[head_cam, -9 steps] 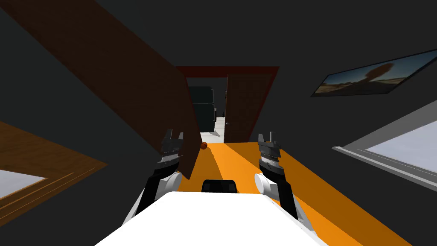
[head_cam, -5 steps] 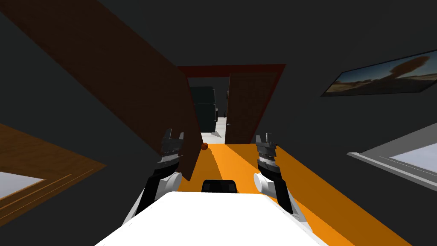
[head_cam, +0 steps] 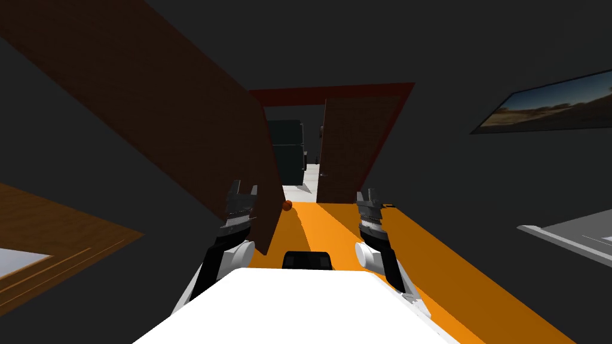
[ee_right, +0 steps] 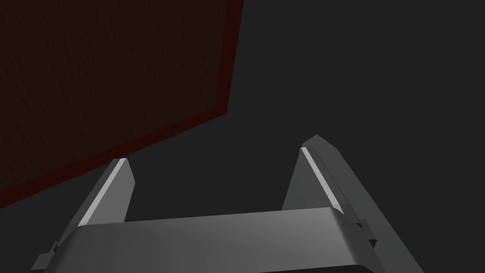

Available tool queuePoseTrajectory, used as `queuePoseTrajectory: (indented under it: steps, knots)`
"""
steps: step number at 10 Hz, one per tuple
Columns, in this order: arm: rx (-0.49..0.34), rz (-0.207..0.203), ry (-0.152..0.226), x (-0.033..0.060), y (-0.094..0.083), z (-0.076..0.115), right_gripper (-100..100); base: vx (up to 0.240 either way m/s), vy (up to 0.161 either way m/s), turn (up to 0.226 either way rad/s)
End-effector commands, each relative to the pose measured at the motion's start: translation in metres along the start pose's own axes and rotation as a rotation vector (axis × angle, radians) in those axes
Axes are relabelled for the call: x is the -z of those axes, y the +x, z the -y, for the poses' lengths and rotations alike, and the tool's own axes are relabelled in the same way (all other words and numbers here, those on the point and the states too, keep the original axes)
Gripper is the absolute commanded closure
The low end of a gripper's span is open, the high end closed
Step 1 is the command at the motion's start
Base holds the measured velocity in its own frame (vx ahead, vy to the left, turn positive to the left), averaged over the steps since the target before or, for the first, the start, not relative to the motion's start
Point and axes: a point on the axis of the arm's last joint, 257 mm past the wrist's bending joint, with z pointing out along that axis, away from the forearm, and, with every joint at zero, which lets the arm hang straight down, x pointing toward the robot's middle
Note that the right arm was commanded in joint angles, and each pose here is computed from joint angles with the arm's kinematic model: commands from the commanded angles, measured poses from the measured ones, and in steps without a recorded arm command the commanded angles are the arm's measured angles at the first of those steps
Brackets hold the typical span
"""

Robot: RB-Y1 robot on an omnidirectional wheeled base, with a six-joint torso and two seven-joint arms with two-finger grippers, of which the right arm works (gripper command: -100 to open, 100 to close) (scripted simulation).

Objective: Pull the door open

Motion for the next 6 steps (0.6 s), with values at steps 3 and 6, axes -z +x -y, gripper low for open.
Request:
queuePoseTrajectory:
  steps: [3,6]
  knots:
    - [0.000,-0.005,0.033,0.0037,-0.002,0.022,-100,0.077,-0.003,0.058]
    - [0.000,-0.008,0.077,0.0102,-0.006,0.049,-100,0.071,-0.009,0.080]
